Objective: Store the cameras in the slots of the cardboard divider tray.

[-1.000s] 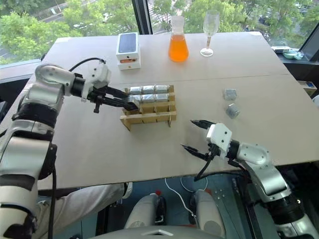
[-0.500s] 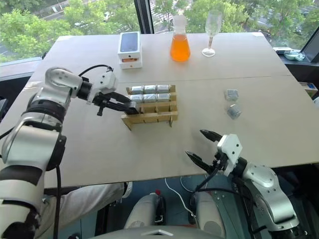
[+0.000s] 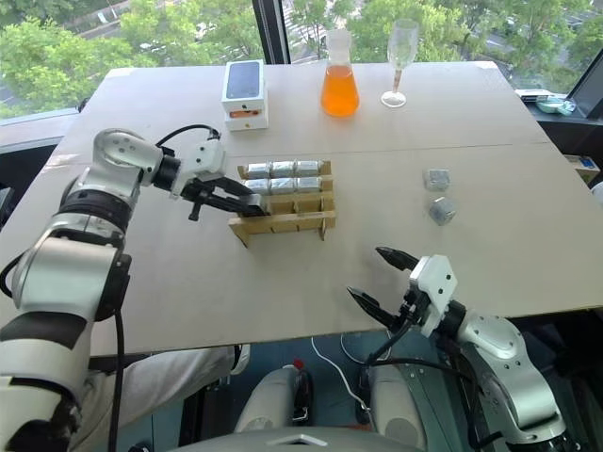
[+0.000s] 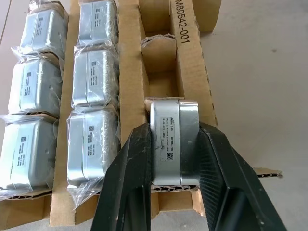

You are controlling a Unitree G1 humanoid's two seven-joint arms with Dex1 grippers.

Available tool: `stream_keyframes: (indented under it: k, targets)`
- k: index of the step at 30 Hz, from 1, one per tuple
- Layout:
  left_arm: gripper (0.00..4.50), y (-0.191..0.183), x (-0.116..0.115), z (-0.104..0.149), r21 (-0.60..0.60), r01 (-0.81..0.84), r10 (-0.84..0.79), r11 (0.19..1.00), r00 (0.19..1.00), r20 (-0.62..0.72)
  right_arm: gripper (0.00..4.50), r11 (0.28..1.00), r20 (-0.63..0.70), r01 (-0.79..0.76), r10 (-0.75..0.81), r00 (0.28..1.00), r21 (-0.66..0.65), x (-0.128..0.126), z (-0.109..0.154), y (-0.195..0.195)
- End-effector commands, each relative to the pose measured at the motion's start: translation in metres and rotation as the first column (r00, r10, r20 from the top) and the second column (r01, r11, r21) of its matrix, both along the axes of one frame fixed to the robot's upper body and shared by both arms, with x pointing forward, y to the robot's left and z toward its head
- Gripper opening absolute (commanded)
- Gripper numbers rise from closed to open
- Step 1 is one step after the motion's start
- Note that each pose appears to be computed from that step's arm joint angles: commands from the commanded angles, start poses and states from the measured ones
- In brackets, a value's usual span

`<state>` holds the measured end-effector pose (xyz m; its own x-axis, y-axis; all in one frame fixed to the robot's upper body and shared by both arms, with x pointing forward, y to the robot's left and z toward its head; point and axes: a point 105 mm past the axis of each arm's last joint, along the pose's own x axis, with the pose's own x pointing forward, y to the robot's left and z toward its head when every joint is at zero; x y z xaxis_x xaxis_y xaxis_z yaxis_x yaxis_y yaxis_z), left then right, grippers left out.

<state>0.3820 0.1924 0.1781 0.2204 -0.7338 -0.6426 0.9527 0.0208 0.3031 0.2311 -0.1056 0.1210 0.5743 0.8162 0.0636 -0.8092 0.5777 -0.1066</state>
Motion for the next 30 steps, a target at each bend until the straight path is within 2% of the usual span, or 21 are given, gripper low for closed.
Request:
stream_keyframes:
  k: [1,3,4,7,8,9,10,14,20,22,26,30]
  targets:
    - [0.72,-0.001,0.001,0.007,0.003,0.008,-0.008,1.000,1.000,0.018,4.29,1.000,0.071,-0.016,0.015,0.997,0.006,0.000,0.018,0.001]
    - [0.72,-0.004,0.002,0.007,-0.014,0.008,-0.008,1.000,1.000,0.006,4.29,1.000,0.076,-0.017,0.017,0.997,0.005,0.000,0.019,0.001]
    - [1.78,-0.006,0.002,0.007,-0.020,0.009,-0.009,1.000,1.000,0.006,4.35,1.000,0.077,-0.018,0.017,0.997,0.005,0.001,0.019,0.001]
    - [2.93,-0.008,0.002,0.008,-0.030,0.012,-0.012,0.999,1.000,0.007,4.35,1.000,0.083,-0.016,0.015,0.996,0.007,0.002,0.020,0.000]
    - [3.46,-0.007,0.002,0.008,-0.031,0.013,-0.013,0.999,1.000,0.010,4.35,1.000,0.084,-0.016,0.016,0.996,0.008,0.002,0.021,0.000]
    - [3.76,-0.007,0.003,0.008,-0.026,0.006,-0.006,1.000,1.000,0.026,4.35,1.000,0.086,-0.018,0.017,0.996,0.010,0.002,0.021,0.000]
    - [4.30,-0.007,0.005,0.008,-0.022,-0.002,0.003,1.000,0.999,0.044,4.35,1.000,0.087,-0.019,0.018,0.996,0.011,0.002,0.021,0.000]
    - [4.41,-0.008,0.004,0.015,-0.083,0.000,0.004,0.997,0.999,0.052,4.35,1.000,0.087,-0.010,0.009,0.996,0.013,0.004,0.020,0.000]
    - [4.41,-0.005,0.002,0.044,-0.363,-0.036,0.059,0.931,0.997,0.053,4.35,0.977,0.089,0.205,-0.209,0.974,0.054,0.034,0.024,-0.028]
    - [4.41,-0.003,-0.007,0.045,-0.433,-0.025,0.046,0.901,0.998,0.039,4.35,0.946,0.097,0.320,-0.323,0.942,0.042,0.053,0.028,-0.048]
    - [4.41,-0.006,-0.039,0.043,-0.523,-0.008,0.028,0.852,0.999,0.031,4.35,0.899,0.118,0.436,-0.430,0.895,-0.030,0.086,0.036,-0.085]
    - [4.41,-0.025,-0.066,0.046,-0.616,-0.063,0.112,0.786,0.993,0.041,4.35,0.889,-0.014,0.445,-0.449,0.894,-0.108,0.117,0.034,-0.118]
